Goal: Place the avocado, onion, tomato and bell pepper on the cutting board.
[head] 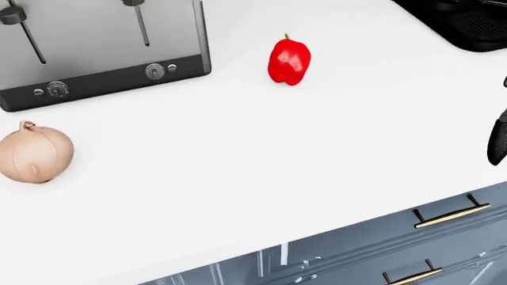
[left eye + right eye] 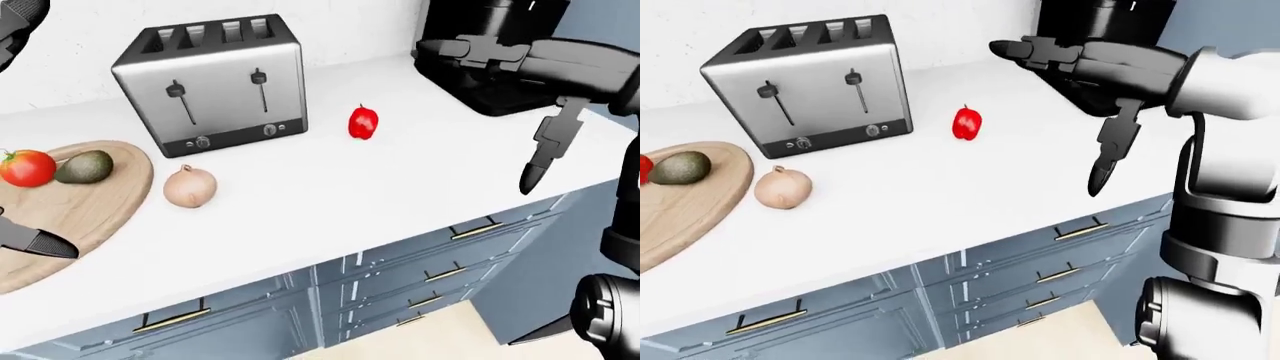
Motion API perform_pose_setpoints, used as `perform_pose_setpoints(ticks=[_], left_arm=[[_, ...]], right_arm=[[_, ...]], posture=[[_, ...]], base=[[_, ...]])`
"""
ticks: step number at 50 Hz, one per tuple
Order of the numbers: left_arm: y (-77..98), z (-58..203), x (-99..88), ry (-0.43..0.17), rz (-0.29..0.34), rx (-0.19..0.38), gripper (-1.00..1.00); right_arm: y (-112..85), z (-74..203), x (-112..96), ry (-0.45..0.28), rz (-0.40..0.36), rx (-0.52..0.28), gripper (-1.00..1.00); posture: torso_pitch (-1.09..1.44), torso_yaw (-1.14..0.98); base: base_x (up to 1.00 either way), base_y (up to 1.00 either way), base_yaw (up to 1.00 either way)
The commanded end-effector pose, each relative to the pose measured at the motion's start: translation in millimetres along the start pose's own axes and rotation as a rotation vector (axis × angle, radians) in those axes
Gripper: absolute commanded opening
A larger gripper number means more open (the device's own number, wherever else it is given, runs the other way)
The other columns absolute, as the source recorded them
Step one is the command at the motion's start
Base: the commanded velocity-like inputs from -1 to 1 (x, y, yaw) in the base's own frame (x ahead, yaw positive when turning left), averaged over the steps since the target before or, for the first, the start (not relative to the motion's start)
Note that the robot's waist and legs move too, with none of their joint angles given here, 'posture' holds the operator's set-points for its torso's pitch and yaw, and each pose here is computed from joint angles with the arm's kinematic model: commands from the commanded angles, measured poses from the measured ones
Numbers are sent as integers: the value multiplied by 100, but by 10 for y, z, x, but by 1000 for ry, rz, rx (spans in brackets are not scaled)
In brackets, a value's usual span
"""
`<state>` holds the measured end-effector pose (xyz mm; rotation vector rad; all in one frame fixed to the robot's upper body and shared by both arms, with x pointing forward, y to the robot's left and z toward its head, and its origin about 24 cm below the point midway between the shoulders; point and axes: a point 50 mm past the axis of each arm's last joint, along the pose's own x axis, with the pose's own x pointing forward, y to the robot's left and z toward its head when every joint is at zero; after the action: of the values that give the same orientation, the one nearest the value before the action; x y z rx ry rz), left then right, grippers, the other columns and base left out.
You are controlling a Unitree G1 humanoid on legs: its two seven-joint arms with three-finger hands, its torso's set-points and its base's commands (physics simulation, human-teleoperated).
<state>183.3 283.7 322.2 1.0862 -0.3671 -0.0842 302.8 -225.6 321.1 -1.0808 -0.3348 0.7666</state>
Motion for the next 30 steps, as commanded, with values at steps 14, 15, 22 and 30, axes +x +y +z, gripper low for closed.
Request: perform_pose_setpoints(ticks=[14, 15, 22, 30], left_arm=[[90, 43, -33, -5, 46, 35, 100], [93, 43, -33, -5, 46, 35, 100], [94, 50, -29, -6, 47, 35, 100], [89, 46, -29, -3, 47, 34, 100]], right_arm=[[-93, 90, -64, -18, -54, -54, 100], [-94, 88, -64, -18, -55, -54, 100], [-90, 76, -67, -16, -53, -55, 100], [-73, 55, -57, -16, -56, -53, 100]], posture=[[0, 0], [0, 0], [0, 0], [0, 0]], base=[[0, -9, 0], [0, -20, 0], [0, -20, 0], [0, -12, 0]])
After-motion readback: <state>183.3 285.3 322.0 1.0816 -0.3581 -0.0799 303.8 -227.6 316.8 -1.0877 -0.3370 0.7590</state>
